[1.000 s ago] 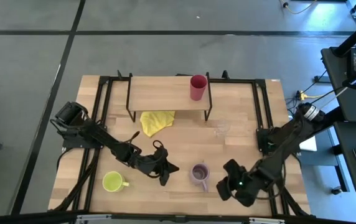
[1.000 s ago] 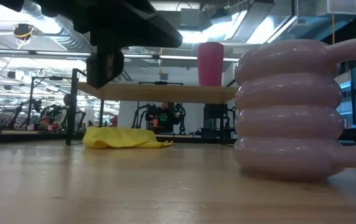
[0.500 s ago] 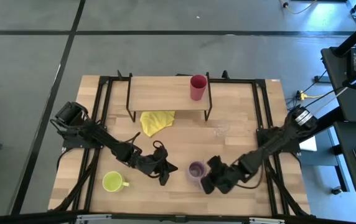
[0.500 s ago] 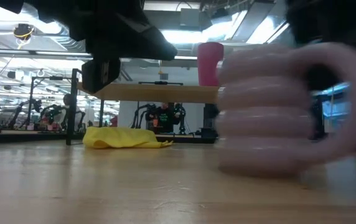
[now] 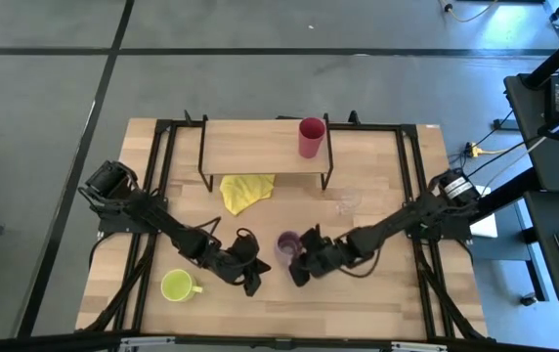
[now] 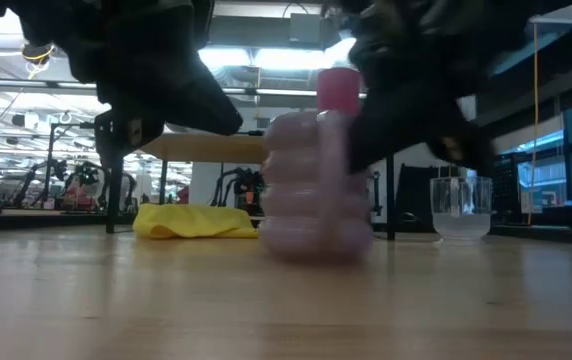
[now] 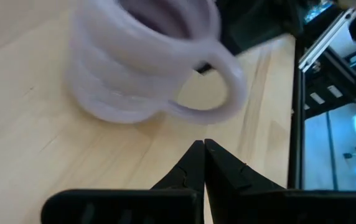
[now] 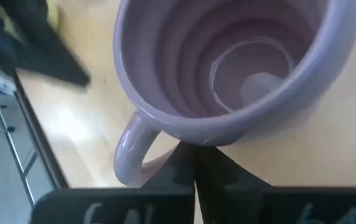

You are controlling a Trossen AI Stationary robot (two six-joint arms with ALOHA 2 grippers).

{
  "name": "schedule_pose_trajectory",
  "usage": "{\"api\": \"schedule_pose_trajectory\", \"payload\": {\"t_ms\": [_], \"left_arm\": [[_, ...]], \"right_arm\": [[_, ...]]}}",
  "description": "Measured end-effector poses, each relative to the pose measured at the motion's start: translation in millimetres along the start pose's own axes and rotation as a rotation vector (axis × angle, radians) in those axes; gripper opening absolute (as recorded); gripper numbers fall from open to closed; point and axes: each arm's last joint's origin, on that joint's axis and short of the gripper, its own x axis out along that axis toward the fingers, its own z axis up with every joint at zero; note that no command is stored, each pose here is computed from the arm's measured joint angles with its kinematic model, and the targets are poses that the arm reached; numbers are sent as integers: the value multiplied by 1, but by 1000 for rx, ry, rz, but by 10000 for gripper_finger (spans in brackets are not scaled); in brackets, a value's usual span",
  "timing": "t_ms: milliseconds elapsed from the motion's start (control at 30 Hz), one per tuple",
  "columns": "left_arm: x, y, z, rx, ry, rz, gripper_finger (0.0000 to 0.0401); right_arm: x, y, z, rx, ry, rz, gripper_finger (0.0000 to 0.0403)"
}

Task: Stack small to large cups/mugs on shelf
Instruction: Put the violet mug on the shelf

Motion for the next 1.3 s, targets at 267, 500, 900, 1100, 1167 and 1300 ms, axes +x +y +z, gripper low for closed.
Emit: {"api": "schedule_pose_trajectory", "payload": {"t_ms": [267,500,900,1100,1167,1300], "left_arm": [[1,6,0,16,-5,59,9],[3,20,1,57,42,174,9],[12,31,24,99,-23,191,9],[15,31,29,98,8,137,9],[15,31,29,99,9,136,9],[14,30,27,103,29,128,9]], "right_arm": [[5,8,25,-50,30,164,8],[-2,11,-4,-57,125,141,37],[-2,-3,-4,-13,-45,-62,7],[2,-8,10,-10,-101,-92,7],[3,-9,14,-24,-98,-88,5],[5,-11,21,-30,-108,-96,6]]}}
